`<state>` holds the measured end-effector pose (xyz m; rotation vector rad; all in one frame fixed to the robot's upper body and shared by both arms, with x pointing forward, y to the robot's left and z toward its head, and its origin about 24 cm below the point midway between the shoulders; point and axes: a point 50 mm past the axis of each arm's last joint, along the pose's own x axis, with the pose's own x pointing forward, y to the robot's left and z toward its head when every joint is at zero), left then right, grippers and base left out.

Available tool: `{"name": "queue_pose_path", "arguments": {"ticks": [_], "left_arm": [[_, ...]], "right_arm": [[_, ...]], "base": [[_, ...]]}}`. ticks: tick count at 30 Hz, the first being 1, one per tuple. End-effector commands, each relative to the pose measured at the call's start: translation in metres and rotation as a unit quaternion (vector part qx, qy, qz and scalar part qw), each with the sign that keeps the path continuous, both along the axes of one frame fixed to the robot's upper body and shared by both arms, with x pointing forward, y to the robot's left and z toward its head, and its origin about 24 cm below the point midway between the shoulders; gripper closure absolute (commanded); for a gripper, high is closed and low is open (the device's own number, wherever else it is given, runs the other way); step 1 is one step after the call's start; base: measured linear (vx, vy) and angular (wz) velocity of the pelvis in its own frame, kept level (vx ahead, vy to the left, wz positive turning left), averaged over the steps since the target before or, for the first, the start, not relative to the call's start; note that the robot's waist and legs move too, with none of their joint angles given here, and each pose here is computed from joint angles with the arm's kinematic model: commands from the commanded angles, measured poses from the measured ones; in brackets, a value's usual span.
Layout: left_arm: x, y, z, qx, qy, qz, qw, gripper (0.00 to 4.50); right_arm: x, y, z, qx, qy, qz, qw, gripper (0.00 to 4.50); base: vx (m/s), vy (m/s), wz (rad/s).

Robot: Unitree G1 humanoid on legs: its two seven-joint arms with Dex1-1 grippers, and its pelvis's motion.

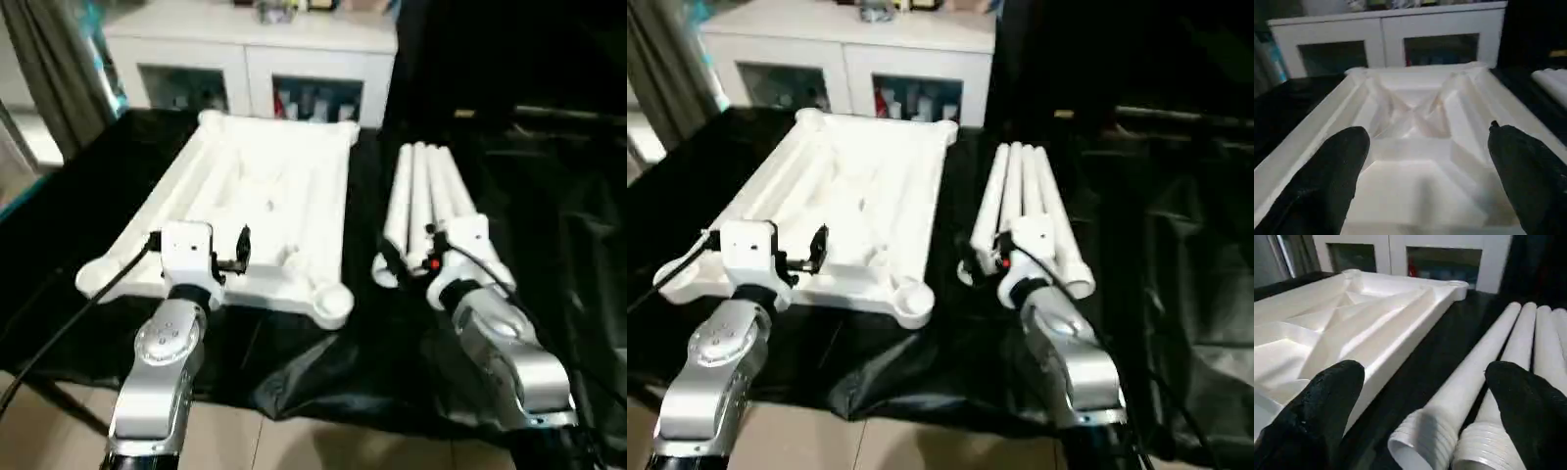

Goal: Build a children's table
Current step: Move to table

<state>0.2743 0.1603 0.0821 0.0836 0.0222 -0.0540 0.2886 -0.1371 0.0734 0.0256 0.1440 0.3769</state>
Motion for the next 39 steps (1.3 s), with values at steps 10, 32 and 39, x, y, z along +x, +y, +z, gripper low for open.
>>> {"name": "queue_pose_path", "arguments": {"ticks": [10,32,39], "left_arm": [[-0.002,-0.002,0.002,0.007,-0.003,-0.012,1.000,0.08],[0.000,-0.010,-0.001,0.006,0.012,-0.145,0.989,0.08],[0.009,-0.014,0.003,0.070,-0.019,-0.091,0.993,0.08]], "right_arm": [[0.001,-0.004,0.003,-0.009,-0.001,-0.005,1.000,0.00],[-0.014,-0.027,0.007,-0.038,0.025,-0.023,0.999,0.00],[-0.020,-0.031,-0.001,-0.004,0.056,-0.079,0.995,0.00]], "base": [[0.122,0.016,0.50],[0.011,-0.015,0.11],[-0.016,0.059,-0.47]]}}
